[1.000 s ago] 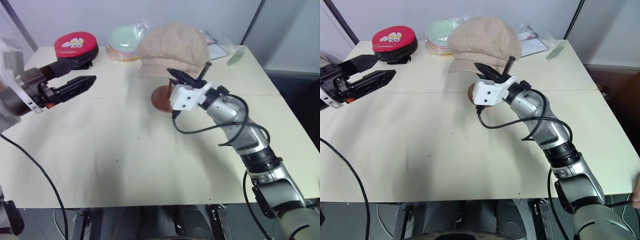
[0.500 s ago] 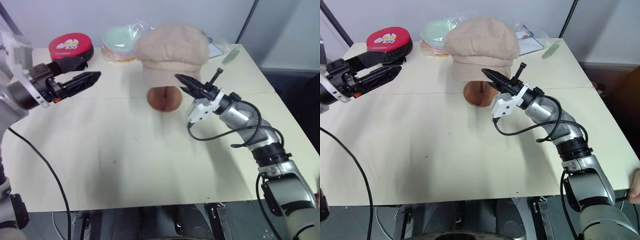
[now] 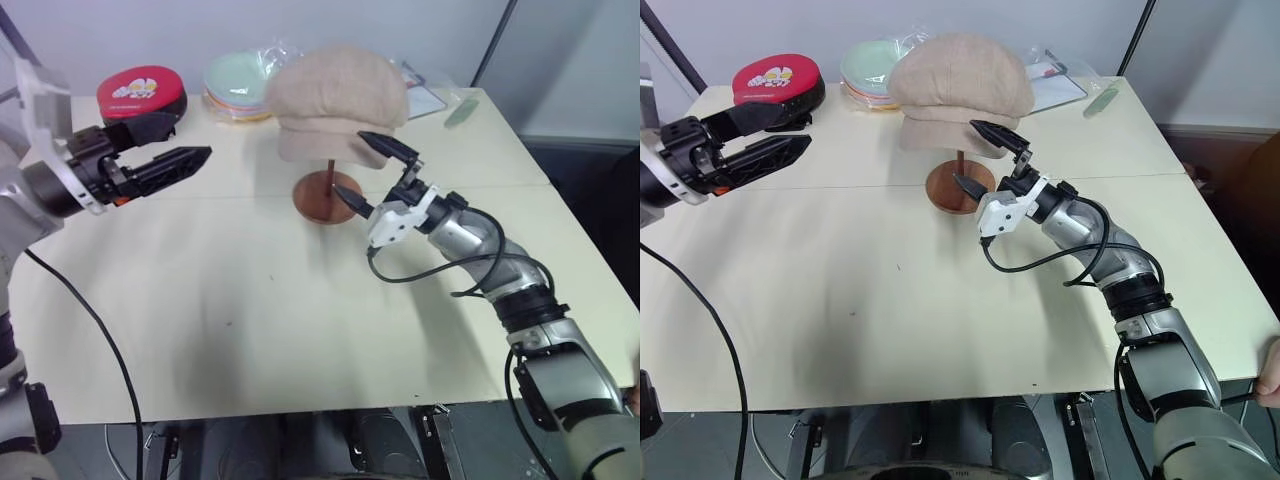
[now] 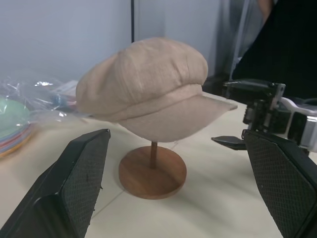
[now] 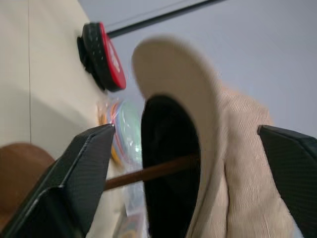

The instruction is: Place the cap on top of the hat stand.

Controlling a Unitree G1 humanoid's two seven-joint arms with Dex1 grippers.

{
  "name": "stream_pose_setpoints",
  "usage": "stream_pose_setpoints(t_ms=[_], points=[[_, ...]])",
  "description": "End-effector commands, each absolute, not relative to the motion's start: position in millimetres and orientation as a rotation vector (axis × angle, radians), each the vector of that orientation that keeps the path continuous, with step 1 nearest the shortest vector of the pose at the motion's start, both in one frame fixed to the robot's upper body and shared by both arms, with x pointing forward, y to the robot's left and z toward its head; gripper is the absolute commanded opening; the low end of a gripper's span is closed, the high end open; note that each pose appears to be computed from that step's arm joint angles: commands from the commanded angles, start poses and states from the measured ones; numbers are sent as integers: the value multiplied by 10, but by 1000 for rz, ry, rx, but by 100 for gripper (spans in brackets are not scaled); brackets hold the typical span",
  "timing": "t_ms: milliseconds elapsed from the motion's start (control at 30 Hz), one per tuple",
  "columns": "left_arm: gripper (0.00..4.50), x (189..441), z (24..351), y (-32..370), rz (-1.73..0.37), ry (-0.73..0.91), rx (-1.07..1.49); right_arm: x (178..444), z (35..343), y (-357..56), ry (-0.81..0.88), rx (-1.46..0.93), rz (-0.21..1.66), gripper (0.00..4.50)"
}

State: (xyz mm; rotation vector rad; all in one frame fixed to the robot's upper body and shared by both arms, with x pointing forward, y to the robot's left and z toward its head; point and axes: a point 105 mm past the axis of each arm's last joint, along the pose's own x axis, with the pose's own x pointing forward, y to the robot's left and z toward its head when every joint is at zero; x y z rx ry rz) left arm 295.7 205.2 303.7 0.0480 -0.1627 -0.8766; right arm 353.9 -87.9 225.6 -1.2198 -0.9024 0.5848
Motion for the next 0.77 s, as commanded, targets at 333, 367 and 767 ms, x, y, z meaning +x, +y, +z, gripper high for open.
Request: stream_pose_setpoints(t_ms=[333,367,767], points=[[450,2783,3104,2209,-881,-144,122,3130,2628,-1982,-272,-660,815,444],[450,2772,3107,2224,-884,-140,132,3107,2706,-2097,-208,-582,841,444],[450,2778,3242,2362,-882,-153,185,2989,3157,-2434,-60,-193,998,444]])
